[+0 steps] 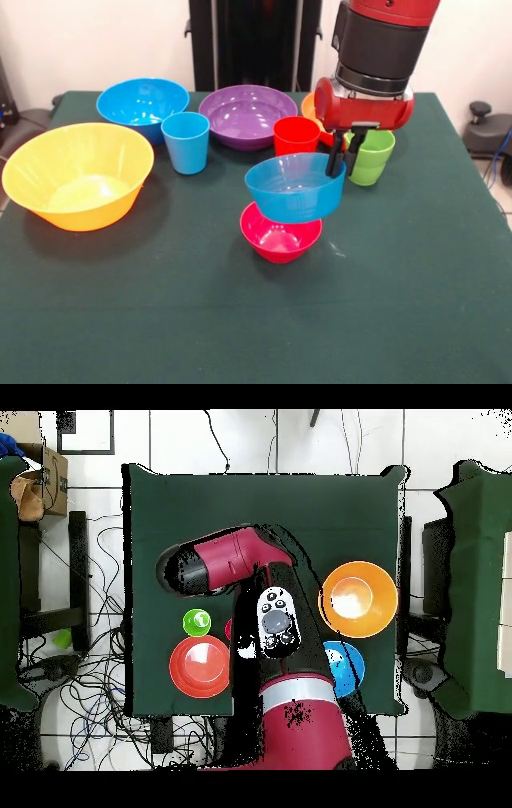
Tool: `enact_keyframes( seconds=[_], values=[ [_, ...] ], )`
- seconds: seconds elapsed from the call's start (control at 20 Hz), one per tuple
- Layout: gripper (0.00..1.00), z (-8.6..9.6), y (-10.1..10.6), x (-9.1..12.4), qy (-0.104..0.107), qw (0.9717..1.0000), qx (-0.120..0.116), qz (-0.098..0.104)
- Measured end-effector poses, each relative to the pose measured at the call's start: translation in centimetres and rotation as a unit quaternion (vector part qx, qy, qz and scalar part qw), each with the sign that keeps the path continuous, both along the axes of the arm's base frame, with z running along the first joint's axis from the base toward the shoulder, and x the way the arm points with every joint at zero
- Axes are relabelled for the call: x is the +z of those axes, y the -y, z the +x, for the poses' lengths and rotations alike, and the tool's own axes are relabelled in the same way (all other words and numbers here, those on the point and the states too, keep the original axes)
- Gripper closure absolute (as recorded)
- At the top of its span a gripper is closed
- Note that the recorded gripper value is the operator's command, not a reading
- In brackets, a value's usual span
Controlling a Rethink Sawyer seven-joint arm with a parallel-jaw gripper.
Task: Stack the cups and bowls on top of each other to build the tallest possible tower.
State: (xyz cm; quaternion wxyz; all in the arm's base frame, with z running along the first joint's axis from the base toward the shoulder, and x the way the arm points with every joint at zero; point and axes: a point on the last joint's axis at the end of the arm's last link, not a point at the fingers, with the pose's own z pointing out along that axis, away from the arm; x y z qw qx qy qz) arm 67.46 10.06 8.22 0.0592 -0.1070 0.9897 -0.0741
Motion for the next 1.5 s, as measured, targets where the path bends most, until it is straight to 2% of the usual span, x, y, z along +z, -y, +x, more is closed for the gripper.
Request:
enact_keyframes(
  seconds=[0.35,0.95,1.5],
  values=[
    [1.0,-0.2,0.1,-0.7,-0.003,1.0,0.006,0.0],
    [1.0,-1.6,0.9,-3.8,-0.025,0.9995,0.019,-0.009],
    [1.0,-1.9,1.9,-4.4,-0.031,0.9994,0.014,-0.009]
  ],
)
